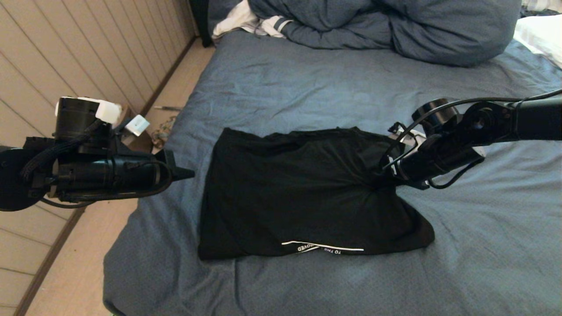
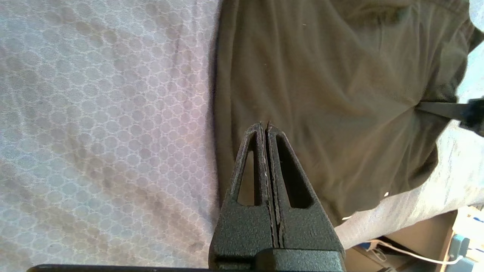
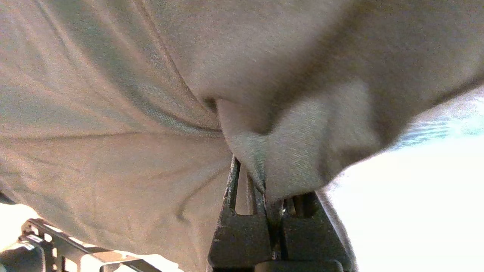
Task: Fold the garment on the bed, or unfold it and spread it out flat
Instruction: Fold the black T-shirt
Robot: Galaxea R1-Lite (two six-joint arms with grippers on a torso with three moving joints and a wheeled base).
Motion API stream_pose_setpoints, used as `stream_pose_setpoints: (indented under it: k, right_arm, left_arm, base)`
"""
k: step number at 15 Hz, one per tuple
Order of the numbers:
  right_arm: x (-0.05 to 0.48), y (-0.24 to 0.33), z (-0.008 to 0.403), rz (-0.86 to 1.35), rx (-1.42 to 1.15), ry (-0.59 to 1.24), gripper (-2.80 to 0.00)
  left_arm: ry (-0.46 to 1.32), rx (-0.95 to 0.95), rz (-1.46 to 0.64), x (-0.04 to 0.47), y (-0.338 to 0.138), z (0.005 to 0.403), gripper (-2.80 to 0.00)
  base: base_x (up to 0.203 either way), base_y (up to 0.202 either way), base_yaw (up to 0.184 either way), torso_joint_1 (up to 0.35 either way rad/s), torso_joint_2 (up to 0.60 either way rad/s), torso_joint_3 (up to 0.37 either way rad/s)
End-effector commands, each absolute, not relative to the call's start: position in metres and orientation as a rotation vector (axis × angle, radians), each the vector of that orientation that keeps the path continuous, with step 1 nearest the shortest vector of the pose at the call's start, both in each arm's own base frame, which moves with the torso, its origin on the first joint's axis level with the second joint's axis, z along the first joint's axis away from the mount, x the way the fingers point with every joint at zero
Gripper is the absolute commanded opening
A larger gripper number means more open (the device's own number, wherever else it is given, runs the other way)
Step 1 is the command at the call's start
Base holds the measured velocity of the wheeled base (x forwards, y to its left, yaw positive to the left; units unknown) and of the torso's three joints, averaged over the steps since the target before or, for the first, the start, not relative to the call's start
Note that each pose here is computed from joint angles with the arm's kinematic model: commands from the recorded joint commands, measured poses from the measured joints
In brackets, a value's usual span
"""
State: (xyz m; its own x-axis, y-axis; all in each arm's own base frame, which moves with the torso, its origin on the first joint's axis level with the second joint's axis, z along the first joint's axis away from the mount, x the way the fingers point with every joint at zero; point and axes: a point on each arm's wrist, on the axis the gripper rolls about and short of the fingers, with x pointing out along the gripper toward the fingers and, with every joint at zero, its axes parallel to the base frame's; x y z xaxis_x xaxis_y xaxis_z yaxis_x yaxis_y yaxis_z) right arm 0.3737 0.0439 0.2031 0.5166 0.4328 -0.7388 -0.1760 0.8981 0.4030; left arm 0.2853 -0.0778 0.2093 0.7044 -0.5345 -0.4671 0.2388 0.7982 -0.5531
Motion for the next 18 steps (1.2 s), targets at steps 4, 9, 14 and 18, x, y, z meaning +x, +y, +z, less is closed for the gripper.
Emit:
stream_pose_setpoints:
  k: [4, 9, 14, 18]
  right_arm:
    - [0.358, 0.006, 0.220, 0.278, 0.329, 0.913, -2.80]
    - [0.354, -0.015, 0.216, 0.235, 0.335, 0.915, -2.80]
    - [0.352, -0.030, 0.223, 0.204, 0.340, 0.885, -2.80]
    - [0.339, -0.055, 0.236, 0.149, 0.337, 0.835, -2.80]
  left_arm:
    - [0.653, -0.487, -0.465, 0.282, -0.078, 0.212, -2.80]
    - [0.655, -0.488, -0.471, 0.281, -0.078, 0.212, -2.80]
    - [0.657, -0.487, -0.473, 0.280, -0.079, 0.212, -2.80]
    - [0.653, -0.487, -0.476, 0.278, -0.079, 0.213, -2.80]
  base:
    - [0.000, 0.000, 0.000, 0.000, 0.00, 0.000]
    - [0.000, 0.000, 0.000, 0.000, 0.00, 0.000]
    - [0.000, 0.000, 0.000, 0.000, 0.00, 0.000]
    - [0.000, 0.000, 0.000, 0.000, 0.00, 0.000]
